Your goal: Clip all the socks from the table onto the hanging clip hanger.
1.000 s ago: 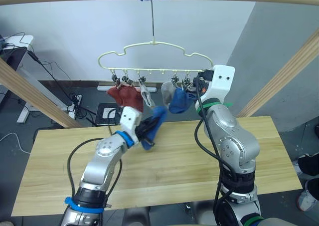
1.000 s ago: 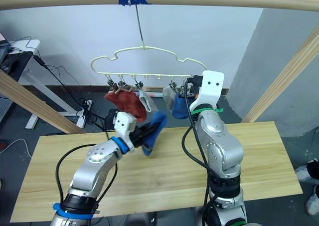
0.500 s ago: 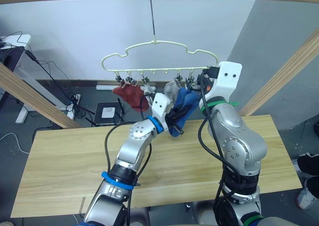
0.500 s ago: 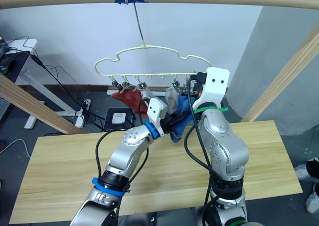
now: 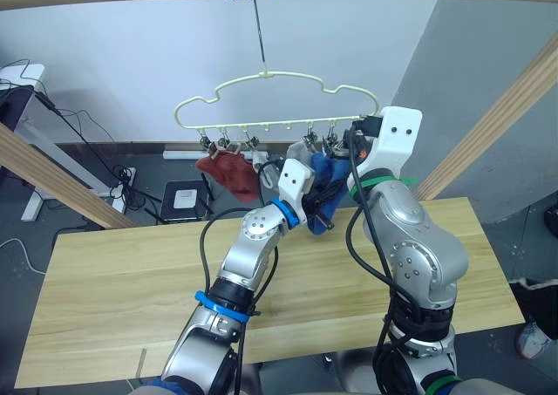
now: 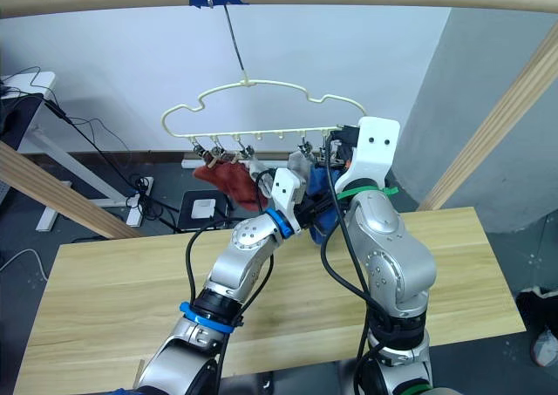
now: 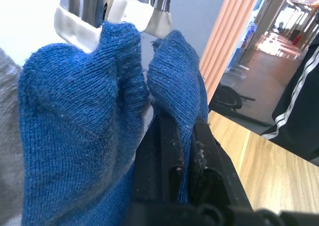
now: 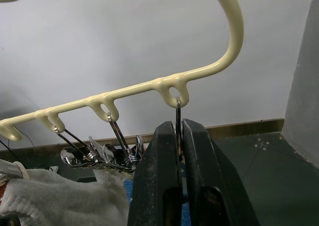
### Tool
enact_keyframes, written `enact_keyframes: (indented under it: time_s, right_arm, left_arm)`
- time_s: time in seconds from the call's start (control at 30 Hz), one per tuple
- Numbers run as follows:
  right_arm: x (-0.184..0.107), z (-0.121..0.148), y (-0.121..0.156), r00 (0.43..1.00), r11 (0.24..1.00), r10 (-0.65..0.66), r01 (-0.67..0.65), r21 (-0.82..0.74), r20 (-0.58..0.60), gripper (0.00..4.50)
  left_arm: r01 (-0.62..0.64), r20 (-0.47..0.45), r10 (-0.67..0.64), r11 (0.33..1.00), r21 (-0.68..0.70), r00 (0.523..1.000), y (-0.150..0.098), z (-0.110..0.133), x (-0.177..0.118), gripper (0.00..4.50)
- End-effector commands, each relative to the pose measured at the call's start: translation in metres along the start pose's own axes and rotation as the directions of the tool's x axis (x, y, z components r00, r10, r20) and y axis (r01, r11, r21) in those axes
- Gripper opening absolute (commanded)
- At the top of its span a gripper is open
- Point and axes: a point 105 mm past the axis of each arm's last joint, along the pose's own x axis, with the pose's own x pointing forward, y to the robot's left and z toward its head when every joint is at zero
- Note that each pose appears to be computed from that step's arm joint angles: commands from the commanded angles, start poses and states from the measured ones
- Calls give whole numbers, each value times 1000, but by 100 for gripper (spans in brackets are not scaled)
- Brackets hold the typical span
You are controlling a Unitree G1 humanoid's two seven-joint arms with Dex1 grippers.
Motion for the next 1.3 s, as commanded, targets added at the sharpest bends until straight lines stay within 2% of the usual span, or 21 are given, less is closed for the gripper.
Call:
enact_keyframes:
  time_s: [0.03, 0.37, 0.87, 0.9, 0.93, 1.13, 1.17, 1.27, 1.3]
  right_arm:
    - [-5, 16, 2, 998, 1000, -12, 12, 1, 64, 0]
    - [-5, 18, -2, 996, 998, -27, 32, -56, 88, 0]
    - [-6, 13, -1, 998, 999, -34, 35, -23, 58, 0]
    - [-6, 13, -1, 998, 999, -37, 38, -17, 59, 53]
    - [-6, 13, -2, 997, 999, -40, 41, -16, 59, 79]
    - [-7, 14, -2, 998, 999, -32, 32, -12, 59, 304]
    - [-7, 15, -2, 998, 1000, -27, 28, -10, 64, 328]
    - [-10, 18, -2, 998, 1000, -4, 6, -16, 70, 328]
    - [-11, 17, -2, 998, 1000, 6, -5, -16, 67, 328]
  left_arm:
    - [-18, 67, 15, 999, 33, 998, 2, 18, 4, 3]
    - [-55, 86, 50, 997, 60, 995, 9, 20, 3, 3]
    - [-105, 101, 97, 992, 75, 990, 13, 23, 9, 3]
    - [-106, 102, 99, 992, 75, 990, 13, 23, 9, 0]
    - [-109, 102, 101, 991, 77, 990, 13, 23, 9, 0]
    - [-105, 103, 96, 991, 82, 990, 13, 23, 10, 0]
    - [-94, 113, 85, 993, 72, 990, 11, 25, 10, 0]
    - [-90, 137, 80, 994, 67, 987, 12, 29, 7, 0]
    - [-83, 118, 75, 995, 62, 990, 13, 26, 5, 0]
